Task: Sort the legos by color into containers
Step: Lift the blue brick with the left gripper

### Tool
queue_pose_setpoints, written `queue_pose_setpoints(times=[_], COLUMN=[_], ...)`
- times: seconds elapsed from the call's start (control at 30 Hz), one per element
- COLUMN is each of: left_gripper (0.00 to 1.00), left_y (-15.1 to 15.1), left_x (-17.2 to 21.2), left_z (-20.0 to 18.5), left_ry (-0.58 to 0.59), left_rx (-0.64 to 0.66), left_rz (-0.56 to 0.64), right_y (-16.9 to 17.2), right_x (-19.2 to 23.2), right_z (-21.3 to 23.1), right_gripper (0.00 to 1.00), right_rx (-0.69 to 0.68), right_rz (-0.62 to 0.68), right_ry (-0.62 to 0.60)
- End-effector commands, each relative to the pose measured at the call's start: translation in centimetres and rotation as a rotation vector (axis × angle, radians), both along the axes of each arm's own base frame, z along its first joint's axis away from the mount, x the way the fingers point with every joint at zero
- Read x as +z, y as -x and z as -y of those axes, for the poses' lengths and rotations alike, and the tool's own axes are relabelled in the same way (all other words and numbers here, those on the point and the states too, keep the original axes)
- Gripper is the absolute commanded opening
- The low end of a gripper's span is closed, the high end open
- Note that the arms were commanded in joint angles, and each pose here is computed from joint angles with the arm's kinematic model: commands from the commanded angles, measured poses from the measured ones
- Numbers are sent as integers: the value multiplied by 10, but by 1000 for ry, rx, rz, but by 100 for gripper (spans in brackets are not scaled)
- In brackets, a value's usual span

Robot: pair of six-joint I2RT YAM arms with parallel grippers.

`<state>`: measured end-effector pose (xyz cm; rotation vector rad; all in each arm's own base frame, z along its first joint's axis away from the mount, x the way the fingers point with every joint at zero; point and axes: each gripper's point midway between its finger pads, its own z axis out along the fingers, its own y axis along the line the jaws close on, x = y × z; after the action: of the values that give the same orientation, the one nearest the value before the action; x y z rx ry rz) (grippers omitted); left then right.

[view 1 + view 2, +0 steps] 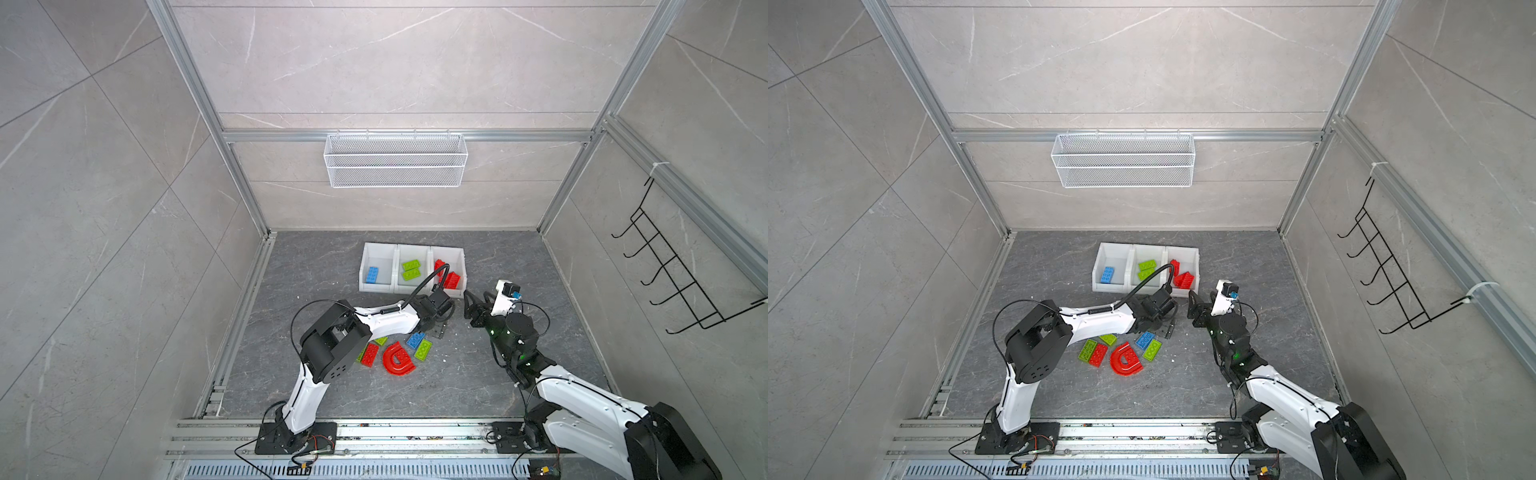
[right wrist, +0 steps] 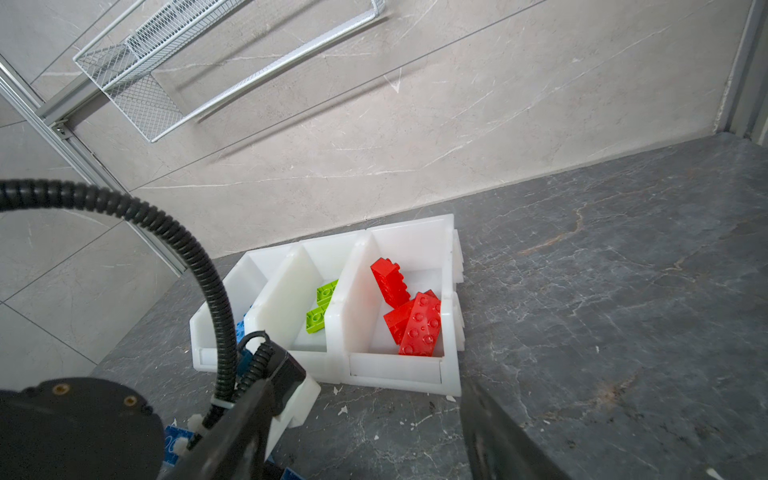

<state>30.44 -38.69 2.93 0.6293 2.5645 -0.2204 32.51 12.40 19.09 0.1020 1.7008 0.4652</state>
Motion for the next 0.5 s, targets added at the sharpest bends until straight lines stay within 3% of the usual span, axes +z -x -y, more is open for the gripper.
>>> queue_pose_setpoints(times=[0.0, 0.27, 0.47], left_gripper=[73, 57, 49], left_y=[-7, -8, -12], left_x=[1, 19, 64], left_z=[8, 8, 2], left_ry=[5, 18, 54], left_rx=[-4, -16, -40], left_rz=[28, 57, 121], right_y=[-1, -2, -1], right_x=[6, 4, 4], right_z=[-1, -4, -6], right_gripper=[73, 73, 73], right_rx=[3, 17, 27], right_rz=[23, 2, -8], right_ry=[3, 9, 11])
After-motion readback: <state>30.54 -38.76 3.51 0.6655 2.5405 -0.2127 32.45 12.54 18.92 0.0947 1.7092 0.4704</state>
